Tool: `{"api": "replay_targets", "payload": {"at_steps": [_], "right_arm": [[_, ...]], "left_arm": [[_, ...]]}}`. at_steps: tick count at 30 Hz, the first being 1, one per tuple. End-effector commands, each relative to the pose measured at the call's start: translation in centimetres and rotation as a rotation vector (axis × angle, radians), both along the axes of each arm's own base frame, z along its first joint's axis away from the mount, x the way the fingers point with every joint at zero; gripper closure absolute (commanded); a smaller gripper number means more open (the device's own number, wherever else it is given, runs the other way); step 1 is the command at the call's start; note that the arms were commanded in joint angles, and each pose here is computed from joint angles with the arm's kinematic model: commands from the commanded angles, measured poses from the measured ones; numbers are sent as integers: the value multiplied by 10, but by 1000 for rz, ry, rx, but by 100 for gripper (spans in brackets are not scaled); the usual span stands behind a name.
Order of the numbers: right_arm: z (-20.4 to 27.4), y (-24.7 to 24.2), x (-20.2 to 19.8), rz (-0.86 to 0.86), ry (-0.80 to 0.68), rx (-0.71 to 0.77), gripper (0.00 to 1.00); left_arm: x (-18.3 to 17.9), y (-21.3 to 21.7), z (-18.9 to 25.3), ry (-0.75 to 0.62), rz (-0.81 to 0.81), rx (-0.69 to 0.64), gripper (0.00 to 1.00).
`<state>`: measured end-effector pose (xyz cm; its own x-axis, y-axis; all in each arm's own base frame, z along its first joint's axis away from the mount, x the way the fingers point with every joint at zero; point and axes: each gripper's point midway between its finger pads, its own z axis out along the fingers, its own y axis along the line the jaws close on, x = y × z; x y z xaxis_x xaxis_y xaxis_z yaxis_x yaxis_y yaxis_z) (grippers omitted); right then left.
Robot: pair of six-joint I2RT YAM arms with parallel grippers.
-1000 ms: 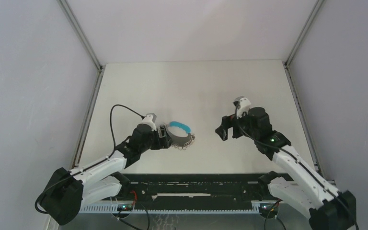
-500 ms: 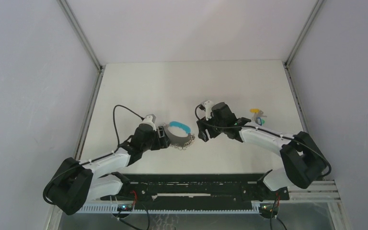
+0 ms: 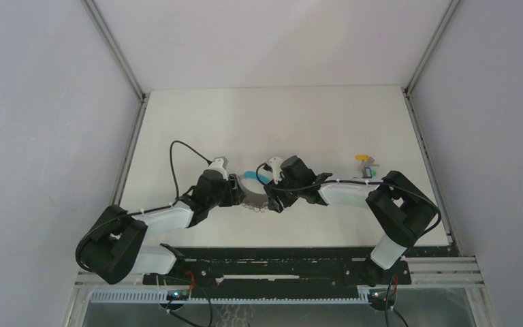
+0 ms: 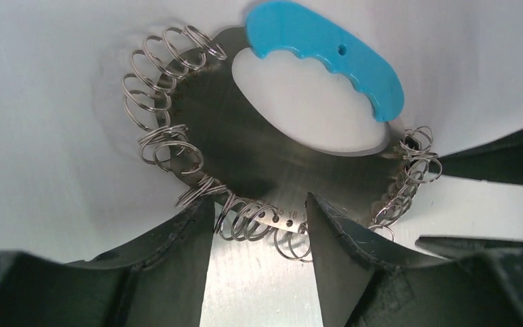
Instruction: Put the keys on the keyring
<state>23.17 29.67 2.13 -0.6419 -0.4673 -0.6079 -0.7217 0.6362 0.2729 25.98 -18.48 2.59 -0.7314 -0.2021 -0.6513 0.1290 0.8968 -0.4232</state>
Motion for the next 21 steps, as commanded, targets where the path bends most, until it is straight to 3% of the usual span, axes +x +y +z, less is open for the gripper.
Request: {"api": "replay_targets", "payload": {"at_steps": [1,10,17,21], "right_arm": [[32,40,1,74,-74,120,43],[59,88,-52,356,-77,226,47],[81,57,-23,204,-215,146,50],[75,28,-2,124,-223,79,53]], "left_arm": [[9,-1,1,-5,-18,30,43],[28,8,10,-41,12,49,43],[25,12,21,-69,-3,51,41],[17,15,20,-54,-9,54,38]]}}
